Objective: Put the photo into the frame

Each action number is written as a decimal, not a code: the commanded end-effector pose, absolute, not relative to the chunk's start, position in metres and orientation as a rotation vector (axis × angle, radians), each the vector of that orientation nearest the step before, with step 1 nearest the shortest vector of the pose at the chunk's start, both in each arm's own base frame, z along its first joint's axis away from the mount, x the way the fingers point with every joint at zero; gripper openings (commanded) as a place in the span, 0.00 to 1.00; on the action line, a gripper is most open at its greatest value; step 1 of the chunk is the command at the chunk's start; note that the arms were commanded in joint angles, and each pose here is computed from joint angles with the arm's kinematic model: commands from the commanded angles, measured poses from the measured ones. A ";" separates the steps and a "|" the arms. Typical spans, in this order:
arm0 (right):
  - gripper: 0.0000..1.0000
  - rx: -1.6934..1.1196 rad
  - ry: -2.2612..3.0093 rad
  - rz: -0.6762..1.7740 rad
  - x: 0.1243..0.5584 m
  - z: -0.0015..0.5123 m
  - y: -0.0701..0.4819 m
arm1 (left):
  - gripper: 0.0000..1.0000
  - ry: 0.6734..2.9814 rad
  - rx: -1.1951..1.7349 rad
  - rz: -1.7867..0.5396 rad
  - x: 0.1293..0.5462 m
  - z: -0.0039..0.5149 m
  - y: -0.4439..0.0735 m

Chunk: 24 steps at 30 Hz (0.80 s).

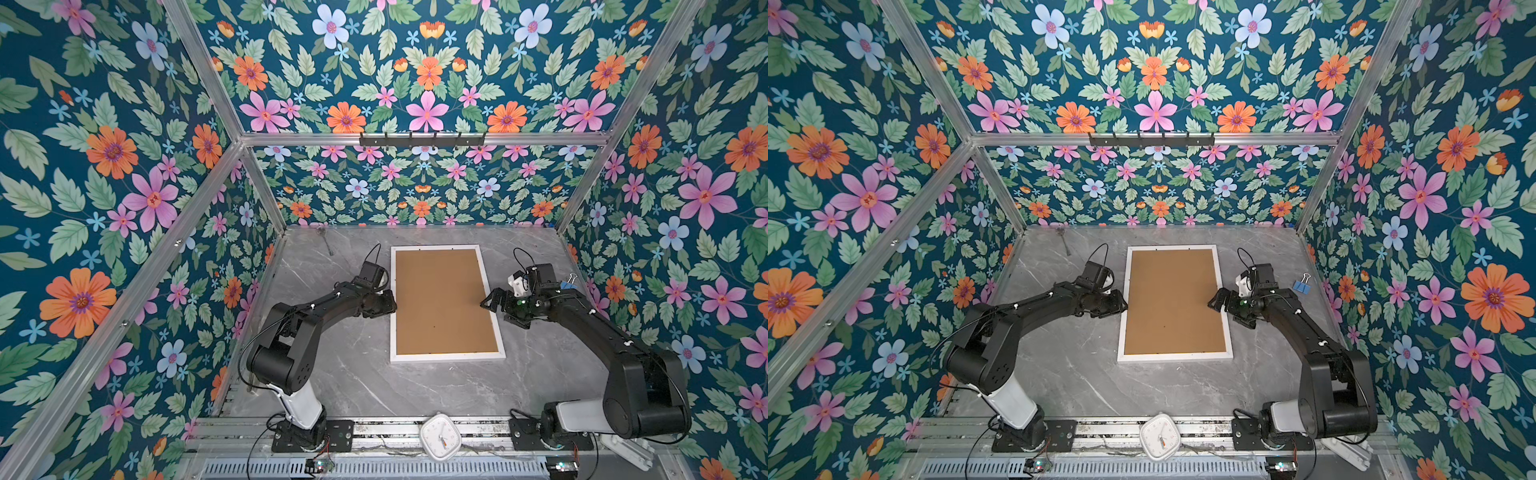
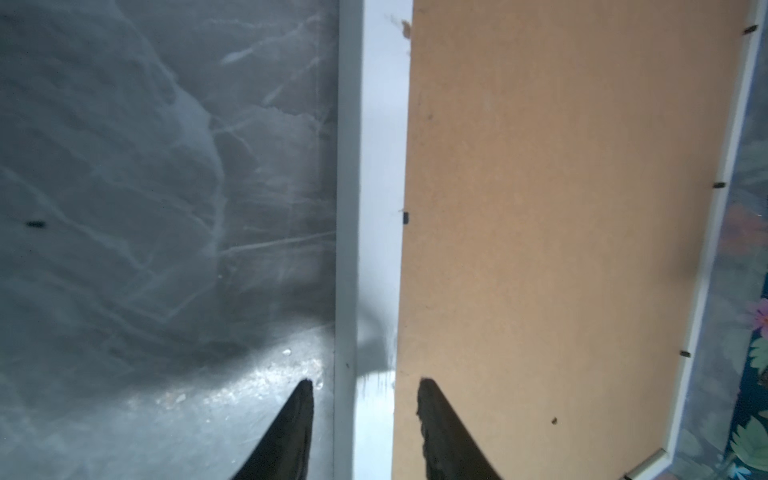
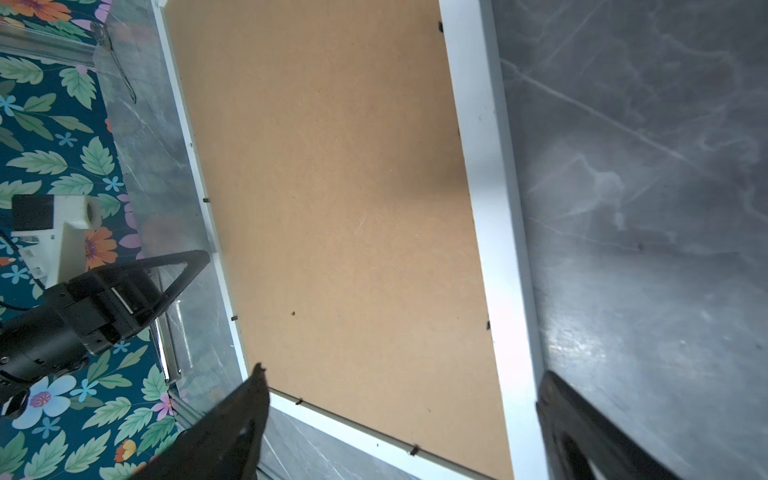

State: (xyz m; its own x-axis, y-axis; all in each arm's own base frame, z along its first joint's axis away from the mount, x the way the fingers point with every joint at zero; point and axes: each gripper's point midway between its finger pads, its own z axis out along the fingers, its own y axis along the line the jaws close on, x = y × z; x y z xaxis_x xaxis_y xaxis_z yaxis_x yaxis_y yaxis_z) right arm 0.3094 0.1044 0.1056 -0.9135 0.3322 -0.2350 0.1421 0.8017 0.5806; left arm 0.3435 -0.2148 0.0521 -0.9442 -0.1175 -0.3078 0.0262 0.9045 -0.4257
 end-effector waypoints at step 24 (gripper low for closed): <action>0.98 0.342 2.671 0.831 0.286 0.123 0.105 | 0.10 2.859 0.005 -0.364 0.313 0.021 -0.198</action>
State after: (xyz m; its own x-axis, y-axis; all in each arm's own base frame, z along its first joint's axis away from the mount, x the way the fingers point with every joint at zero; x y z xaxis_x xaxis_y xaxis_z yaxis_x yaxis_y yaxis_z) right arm 0.2963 0.0969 0.1245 -0.8859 0.3803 -0.2656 0.1715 0.8005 0.5743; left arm 0.3392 -0.2186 0.0367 -0.9360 -0.0629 -0.3464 0.0586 0.9424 -0.3294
